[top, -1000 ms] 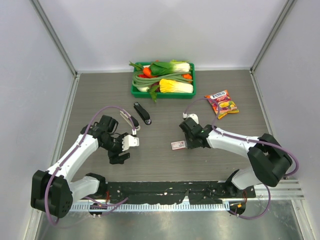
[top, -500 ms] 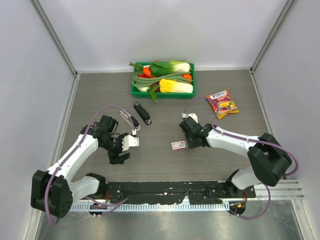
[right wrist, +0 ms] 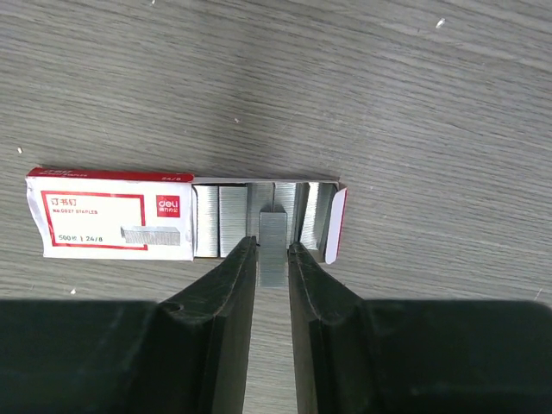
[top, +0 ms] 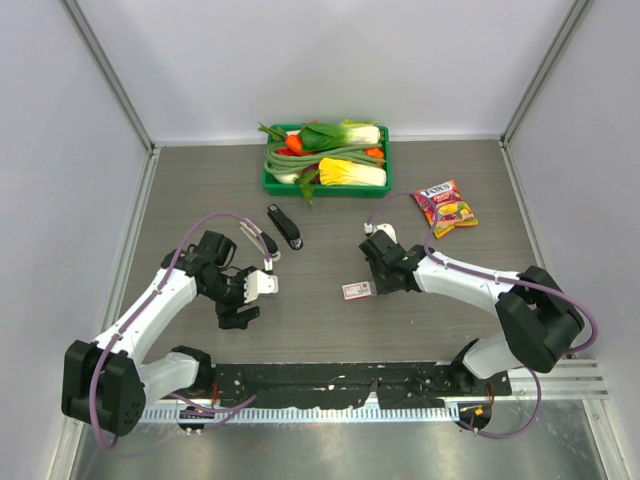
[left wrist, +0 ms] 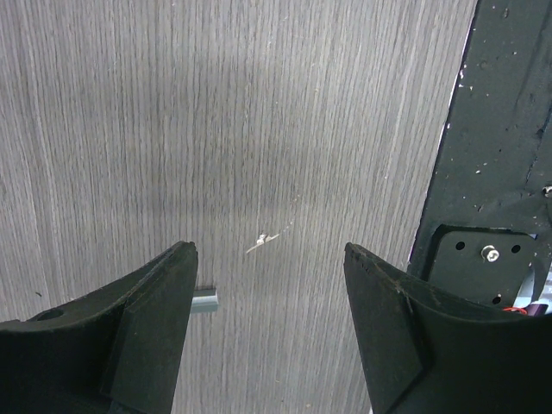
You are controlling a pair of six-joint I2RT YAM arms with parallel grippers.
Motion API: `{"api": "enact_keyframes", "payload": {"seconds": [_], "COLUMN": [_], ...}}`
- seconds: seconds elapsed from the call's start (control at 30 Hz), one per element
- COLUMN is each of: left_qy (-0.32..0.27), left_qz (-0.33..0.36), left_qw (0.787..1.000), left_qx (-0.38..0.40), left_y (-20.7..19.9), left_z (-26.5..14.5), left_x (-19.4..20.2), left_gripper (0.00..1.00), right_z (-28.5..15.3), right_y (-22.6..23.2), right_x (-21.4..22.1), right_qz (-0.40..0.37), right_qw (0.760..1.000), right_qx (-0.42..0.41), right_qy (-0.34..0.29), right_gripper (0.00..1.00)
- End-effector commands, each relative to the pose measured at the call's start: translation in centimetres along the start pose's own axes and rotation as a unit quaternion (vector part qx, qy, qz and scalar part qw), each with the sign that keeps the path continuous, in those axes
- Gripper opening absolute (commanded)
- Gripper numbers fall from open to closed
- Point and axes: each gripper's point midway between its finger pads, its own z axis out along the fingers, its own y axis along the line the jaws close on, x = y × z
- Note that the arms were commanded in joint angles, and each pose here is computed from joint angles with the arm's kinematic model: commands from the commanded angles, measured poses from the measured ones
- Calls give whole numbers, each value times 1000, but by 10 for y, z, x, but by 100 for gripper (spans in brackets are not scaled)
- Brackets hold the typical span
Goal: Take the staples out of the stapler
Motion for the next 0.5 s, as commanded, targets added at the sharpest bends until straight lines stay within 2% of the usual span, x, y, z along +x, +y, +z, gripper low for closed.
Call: {"api": "enact_keyframes", "payload": {"seconds": [0.0,0.17,0.37,0.47], "left_qy": [-11,-8,-12,-10], "left_qz": [8,11,12,13], "left_qw": [1000,1000,1000,1000], "left_qx": [9,8,8,7], "left_y": [-3,-3,-1,-1], "left_z": [-2,-2,-3,-4], "left_x": [-5,-4,-7,-7], "left_gripper": [73,73,73,73], "right_z": [-5,-21,-21,-20], "right_y": [5,-3,-5,-4], "right_x": [-22,-25,-9,-1], "right_qz": [5,14,20,27], "right_qw": [1000,999,1000,999], "right_qx": [-5,-2,-4,-9], "right_qy": [-30,-46,-23,-16], "right_gripper": [27,19,7,4]}}
